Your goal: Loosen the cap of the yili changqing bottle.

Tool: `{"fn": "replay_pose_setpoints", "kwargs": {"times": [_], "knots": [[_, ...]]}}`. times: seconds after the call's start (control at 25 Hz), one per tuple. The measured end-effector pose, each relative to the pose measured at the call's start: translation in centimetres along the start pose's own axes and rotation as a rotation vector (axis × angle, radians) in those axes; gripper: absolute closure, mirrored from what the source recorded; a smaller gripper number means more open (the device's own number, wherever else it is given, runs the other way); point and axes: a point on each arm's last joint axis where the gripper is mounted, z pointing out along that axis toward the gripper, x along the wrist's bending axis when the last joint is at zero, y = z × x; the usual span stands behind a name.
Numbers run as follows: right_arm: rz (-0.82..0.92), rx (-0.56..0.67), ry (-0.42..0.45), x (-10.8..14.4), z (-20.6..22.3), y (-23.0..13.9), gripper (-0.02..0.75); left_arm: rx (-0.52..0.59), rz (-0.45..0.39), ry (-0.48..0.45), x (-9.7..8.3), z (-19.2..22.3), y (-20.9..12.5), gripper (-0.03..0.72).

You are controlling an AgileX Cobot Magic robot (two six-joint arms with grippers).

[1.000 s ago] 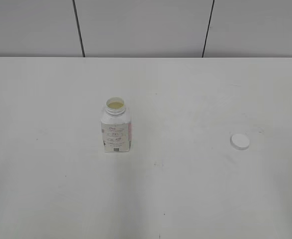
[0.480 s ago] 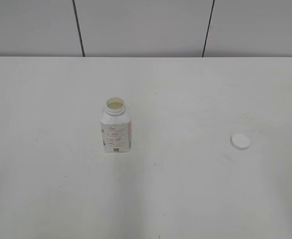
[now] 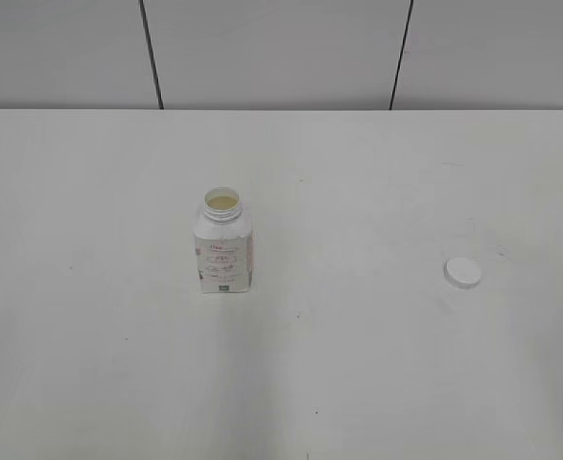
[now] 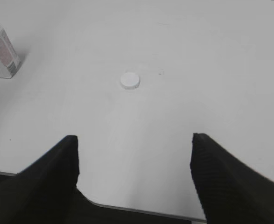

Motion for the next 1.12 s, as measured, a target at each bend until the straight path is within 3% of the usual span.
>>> {"fn": "replay_pose_setpoints", "kwargs": {"times": [0.32,1.12], "knots": [[0.049,0.002,-0.097,0.08,0.10,0.05,0.151,0.000,-0.002,0.004,0.00,0.00,0.00,0.266],[0.040,0.001,-0.079,0.06,0.08,0.04,0.151,-0.002,-0.035,0.075,-0.07,-0.01,-0.01,0.356]]}}
